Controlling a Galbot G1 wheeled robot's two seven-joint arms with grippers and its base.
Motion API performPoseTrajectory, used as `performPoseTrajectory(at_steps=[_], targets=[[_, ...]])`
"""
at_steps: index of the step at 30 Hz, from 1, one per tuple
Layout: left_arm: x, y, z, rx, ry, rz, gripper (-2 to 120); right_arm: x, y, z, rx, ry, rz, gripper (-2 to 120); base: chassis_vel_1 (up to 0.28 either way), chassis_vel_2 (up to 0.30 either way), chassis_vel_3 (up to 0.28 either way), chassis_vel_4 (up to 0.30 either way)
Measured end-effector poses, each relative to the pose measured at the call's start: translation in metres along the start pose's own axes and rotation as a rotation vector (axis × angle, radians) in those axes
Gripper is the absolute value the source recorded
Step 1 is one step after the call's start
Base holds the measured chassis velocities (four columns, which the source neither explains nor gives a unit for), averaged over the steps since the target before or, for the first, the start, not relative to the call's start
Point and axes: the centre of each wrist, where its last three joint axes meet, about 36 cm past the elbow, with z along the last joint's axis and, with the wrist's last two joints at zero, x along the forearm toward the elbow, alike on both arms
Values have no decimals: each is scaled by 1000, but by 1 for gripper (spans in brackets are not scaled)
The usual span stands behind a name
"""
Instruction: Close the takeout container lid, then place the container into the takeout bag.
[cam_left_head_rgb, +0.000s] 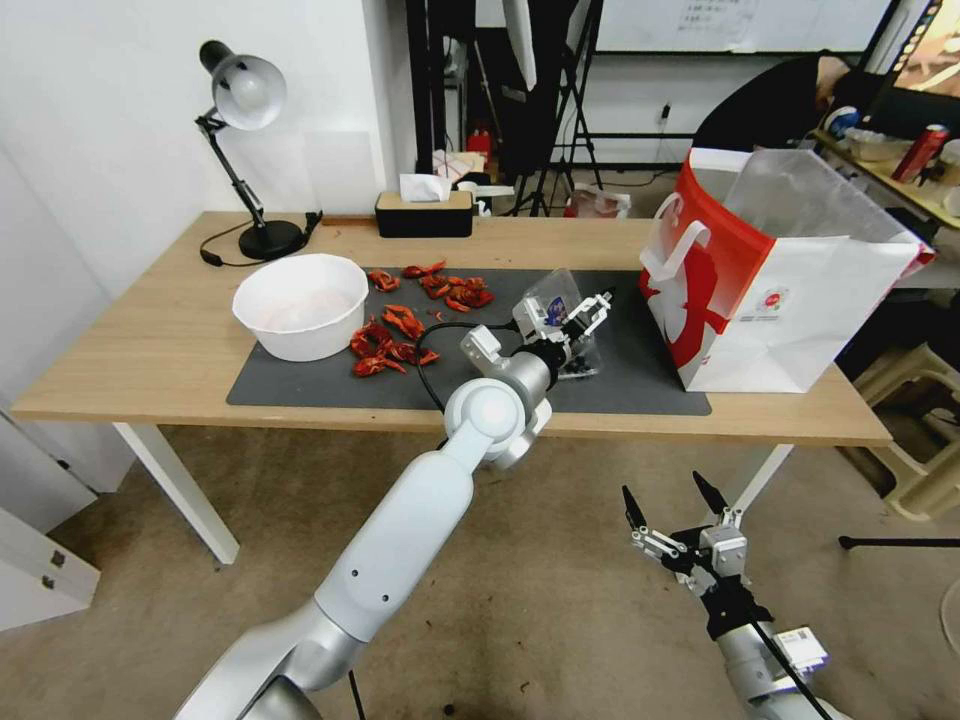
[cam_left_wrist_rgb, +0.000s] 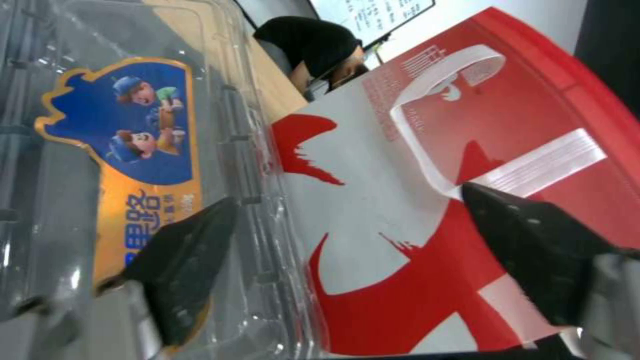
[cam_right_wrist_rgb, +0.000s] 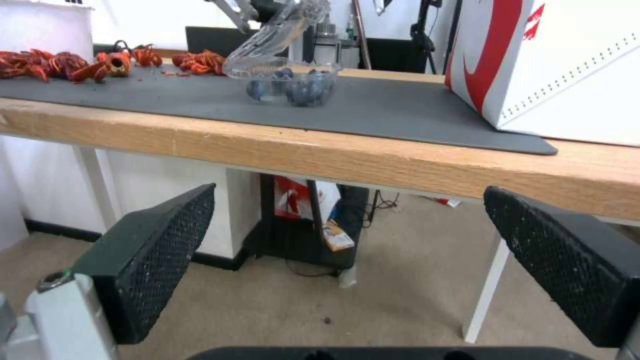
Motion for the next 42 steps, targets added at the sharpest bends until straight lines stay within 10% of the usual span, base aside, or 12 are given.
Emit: performPoseTrajectory(at_steps=[23,42], targets=[[-5,8,-12,-166,103,-208,0,-15,2,-33,-73,-30,-22,100,0,0,0,0],[-9,14,-15,-196,119,-266,0,-98,-23,-117,-631,-21,-70,100,0,0,0,0]])
